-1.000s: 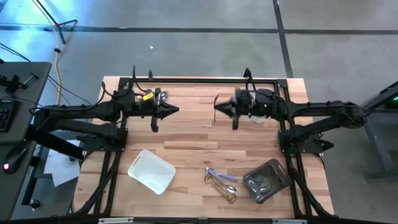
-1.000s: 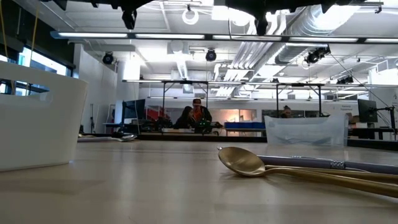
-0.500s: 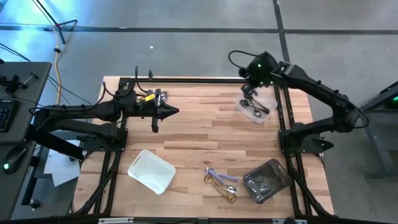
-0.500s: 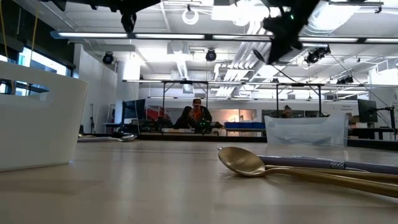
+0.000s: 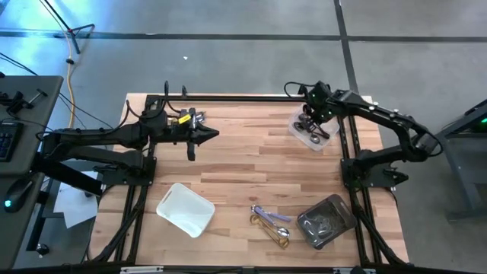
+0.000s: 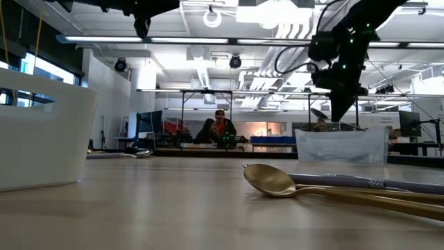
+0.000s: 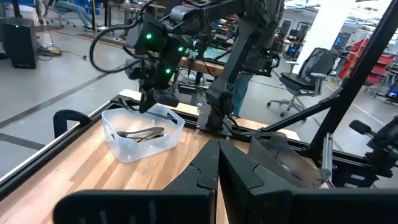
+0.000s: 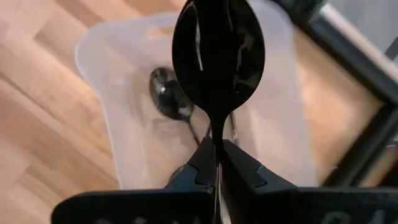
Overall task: Sort silverware by color (type)
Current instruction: Put the black spoon into the transparent bin, then put the violet spoon into the black bin
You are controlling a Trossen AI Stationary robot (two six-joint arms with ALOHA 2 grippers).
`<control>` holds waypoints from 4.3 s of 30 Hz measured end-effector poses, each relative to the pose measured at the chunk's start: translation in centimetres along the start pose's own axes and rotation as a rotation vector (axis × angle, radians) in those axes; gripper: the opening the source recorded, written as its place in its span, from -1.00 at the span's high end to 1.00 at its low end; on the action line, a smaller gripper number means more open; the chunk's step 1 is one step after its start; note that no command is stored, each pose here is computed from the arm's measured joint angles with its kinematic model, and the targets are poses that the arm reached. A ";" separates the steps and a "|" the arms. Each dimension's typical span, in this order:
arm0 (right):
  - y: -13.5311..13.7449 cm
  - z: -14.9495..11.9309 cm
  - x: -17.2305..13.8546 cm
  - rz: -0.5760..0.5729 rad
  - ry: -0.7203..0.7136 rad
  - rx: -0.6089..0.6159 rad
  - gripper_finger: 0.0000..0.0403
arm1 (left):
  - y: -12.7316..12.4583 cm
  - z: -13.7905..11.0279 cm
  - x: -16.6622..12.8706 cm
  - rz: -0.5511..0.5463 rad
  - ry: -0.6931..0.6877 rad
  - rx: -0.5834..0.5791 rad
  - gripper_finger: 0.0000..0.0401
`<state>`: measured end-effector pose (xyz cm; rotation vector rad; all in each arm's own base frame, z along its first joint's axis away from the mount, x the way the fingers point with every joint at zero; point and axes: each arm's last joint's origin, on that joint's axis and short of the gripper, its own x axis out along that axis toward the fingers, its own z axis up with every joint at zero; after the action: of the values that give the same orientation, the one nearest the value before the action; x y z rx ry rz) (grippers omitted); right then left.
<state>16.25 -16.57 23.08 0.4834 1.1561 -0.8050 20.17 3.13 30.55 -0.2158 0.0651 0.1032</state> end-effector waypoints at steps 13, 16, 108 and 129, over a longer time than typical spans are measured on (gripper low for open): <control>0.0 0.9 5.4 0.017 0.216 -0.029 1.00 | 0.0 0.0 0.0 0.000 -0.001 -0.001 1.00; 0.0 0.9 6.3 0.020 0.250 -0.025 1.00 | 0.0 0.0 0.0 0.000 -0.001 -0.011 1.00; 16.9 2.3 -10.0 0.838 -1.036 -0.420 0.23 | 0.0 0.0 0.0 0.000 -0.001 -0.025 1.00; 16.8 2.1 -9.9 0.861 -0.999 -0.425 0.97 | 0.0 0.0 0.0 0.000 -0.001 -0.025 1.00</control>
<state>28.70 -4.30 32.03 0.1312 0.1017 0.0233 20.17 3.13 30.56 -0.2412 0.0628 0.1045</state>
